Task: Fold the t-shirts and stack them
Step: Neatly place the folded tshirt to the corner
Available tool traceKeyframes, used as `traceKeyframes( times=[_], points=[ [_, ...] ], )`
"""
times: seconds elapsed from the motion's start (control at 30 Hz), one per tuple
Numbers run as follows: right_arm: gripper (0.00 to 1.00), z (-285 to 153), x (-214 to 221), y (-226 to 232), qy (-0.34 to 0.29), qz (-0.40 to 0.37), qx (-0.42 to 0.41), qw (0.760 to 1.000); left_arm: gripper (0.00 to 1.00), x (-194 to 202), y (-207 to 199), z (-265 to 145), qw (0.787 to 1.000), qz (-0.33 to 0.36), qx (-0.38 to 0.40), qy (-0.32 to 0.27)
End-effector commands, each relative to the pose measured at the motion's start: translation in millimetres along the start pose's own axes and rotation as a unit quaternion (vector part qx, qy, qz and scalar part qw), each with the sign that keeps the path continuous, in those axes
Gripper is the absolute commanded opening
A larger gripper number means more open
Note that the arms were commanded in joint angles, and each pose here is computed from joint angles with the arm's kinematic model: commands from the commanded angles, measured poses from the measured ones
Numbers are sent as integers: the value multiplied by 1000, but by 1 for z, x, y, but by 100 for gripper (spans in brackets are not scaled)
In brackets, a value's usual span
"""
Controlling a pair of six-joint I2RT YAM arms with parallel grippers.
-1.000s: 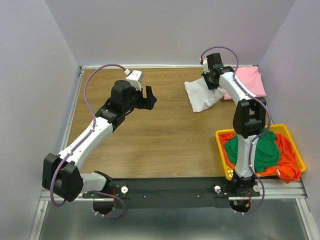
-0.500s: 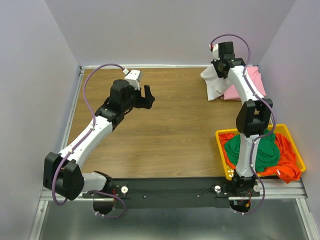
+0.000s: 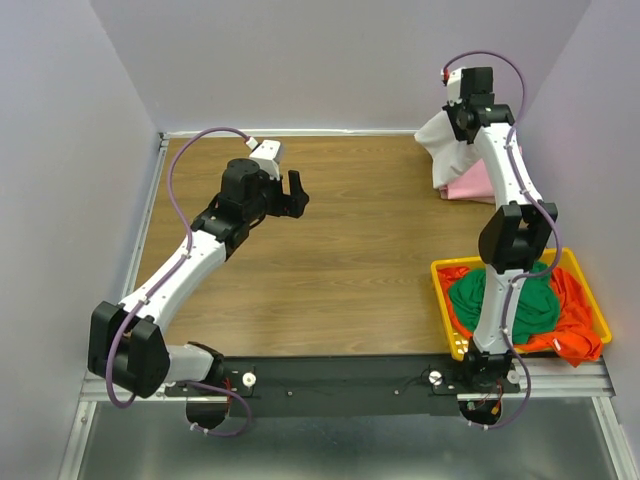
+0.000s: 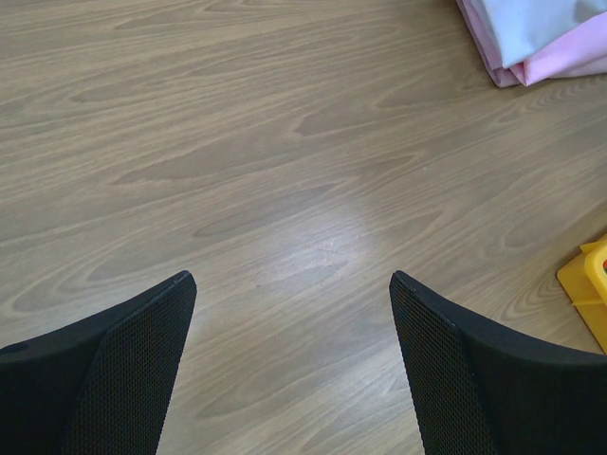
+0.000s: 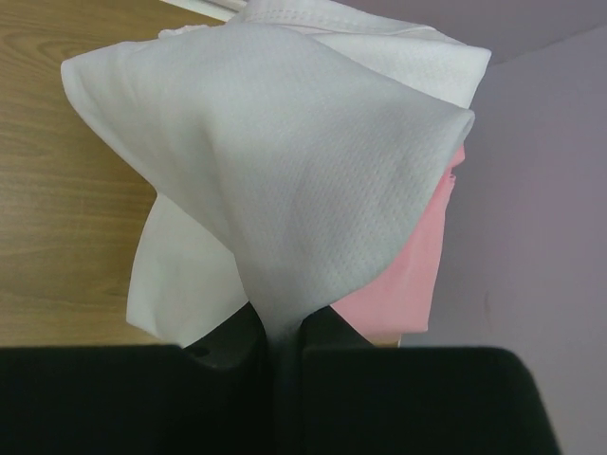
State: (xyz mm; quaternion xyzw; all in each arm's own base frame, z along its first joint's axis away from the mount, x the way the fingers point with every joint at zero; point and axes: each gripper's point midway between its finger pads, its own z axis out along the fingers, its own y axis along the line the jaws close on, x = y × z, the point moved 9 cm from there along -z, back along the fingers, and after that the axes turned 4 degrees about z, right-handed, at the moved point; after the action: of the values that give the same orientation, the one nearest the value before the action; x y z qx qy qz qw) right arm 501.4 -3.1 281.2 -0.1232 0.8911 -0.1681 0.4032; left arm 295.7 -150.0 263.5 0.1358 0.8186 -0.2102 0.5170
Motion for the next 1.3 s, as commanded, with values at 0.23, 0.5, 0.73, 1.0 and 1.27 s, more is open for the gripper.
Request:
traceKeyframes(
  times=[0.23,0.5,0.73,1.0,1.27],
  points=[
    [0,-21,-7,-24,-20,6,0,1000,91,10,1,4,1000,-2,12,21],
    [0,-12,1,-33,-10,9,-2,1000,91,12,2,5,1000,-4,13,25],
    [1,19,21,-48,28,13,25,999,91,13,2,7,1000,-4,12,28],
    [9,62,47,-50,76,14,56,995,91,16,3,10,999,-3,11,33],
    [100,57,42,-66,73,61,154,983,91,10,2,4,1000,4,11,21]
  ],
)
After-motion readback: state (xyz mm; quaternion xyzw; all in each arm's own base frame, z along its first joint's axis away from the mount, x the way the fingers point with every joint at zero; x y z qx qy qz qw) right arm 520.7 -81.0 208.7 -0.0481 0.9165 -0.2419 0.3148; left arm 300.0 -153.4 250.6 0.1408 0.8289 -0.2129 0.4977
